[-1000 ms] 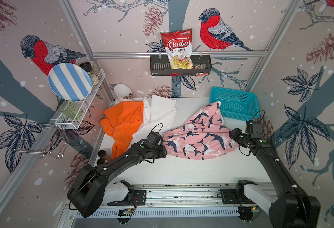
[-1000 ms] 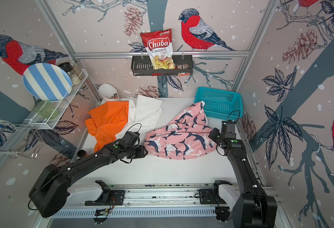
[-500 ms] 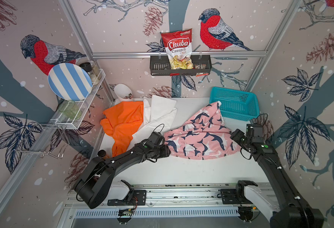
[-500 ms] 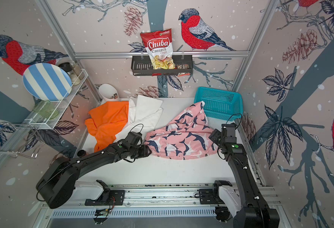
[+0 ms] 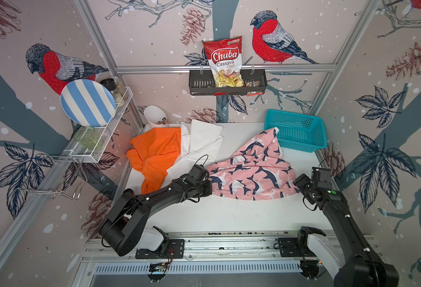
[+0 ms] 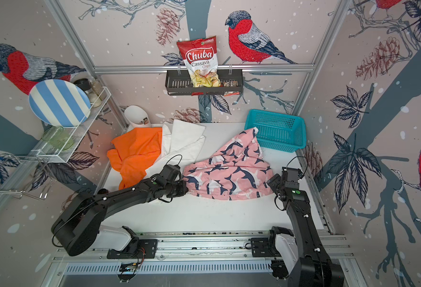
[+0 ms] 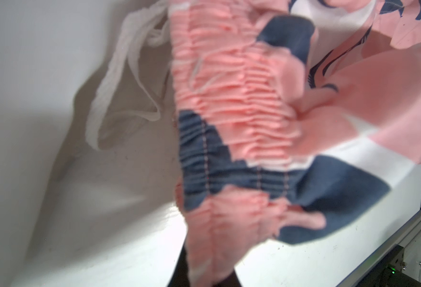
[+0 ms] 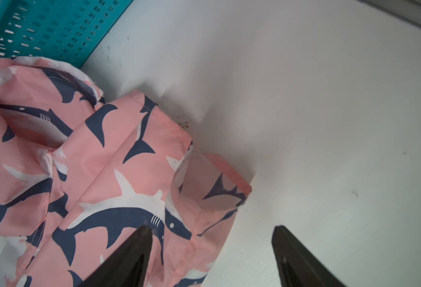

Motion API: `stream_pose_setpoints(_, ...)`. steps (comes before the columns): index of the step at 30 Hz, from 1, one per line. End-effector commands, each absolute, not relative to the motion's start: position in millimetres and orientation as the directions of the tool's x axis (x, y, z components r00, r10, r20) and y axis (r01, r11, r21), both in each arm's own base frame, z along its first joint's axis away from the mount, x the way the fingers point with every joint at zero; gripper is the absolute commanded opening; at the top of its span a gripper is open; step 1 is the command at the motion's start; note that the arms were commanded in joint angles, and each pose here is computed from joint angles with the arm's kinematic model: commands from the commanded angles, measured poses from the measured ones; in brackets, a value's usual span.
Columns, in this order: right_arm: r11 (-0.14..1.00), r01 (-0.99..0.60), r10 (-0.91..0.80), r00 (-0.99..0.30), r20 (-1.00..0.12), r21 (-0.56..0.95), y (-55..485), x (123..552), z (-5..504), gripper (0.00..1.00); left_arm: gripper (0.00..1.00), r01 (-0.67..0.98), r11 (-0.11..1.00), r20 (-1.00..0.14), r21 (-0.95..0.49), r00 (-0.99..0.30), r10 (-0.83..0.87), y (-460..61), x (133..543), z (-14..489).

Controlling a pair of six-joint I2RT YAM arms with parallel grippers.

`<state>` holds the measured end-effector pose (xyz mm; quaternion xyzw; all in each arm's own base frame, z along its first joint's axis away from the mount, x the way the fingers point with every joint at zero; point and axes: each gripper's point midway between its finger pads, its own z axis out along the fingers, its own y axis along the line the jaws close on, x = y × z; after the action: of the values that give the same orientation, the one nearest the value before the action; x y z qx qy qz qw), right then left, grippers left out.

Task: Roll up the shorts
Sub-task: Flatten out the shorts at the center of the board.

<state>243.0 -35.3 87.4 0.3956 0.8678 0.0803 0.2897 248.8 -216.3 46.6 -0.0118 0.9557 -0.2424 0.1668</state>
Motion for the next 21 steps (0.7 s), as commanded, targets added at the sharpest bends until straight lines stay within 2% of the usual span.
stream_pose_setpoints(1,0.641,0.627,0.767,-0.498,-0.405,0.442,-29.7,250.3,86.2,0.79,0.04,0.083,0.883,-0.356,-0.462,-0.929,-0.099,-217.5,256.4,52.1)
stream_pose_setpoints(10,0.616,0.591,0.777,-0.564,-0.279,0.520,-5.7,263.1,62.9,0.74,0.00,0.088,0.884,-0.363,-0.458,-0.927,-0.096,-217.8,258.3,53.4)
stream_pose_setpoints(14,0.603,0.620,0.789,-0.558,-0.258,0.502,-9.2,262.7,48.4,0.67,0.00,0.087,0.886,-0.368,-0.456,-0.924,-0.099,-216.9,259.0,55.3)
stream_pose_setpoints(16,0.602,0.616,0.789,-0.558,-0.258,0.508,-9.7,264.9,46.6,0.57,0.00,0.095,0.886,-0.375,-0.454,-0.922,-0.093,-217.1,259.7,58.0)
stream_pose_setpoints(20,0.601,0.608,0.792,-0.539,-0.287,0.518,-17.2,271.0,57.8,0.09,0.00,0.111,0.884,-0.416,-0.455,-0.904,-0.101,-217.0,265.6,75.8)
stream_pose_setpoints(21,0.599,0.600,0.794,-0.529,-0.299,0.530,-19.4,273.7,66.4,0.00,0.00,0.120,0.879,-0.431,-0.461,-0.896,-0.104,-218.4,268.1,84.9)
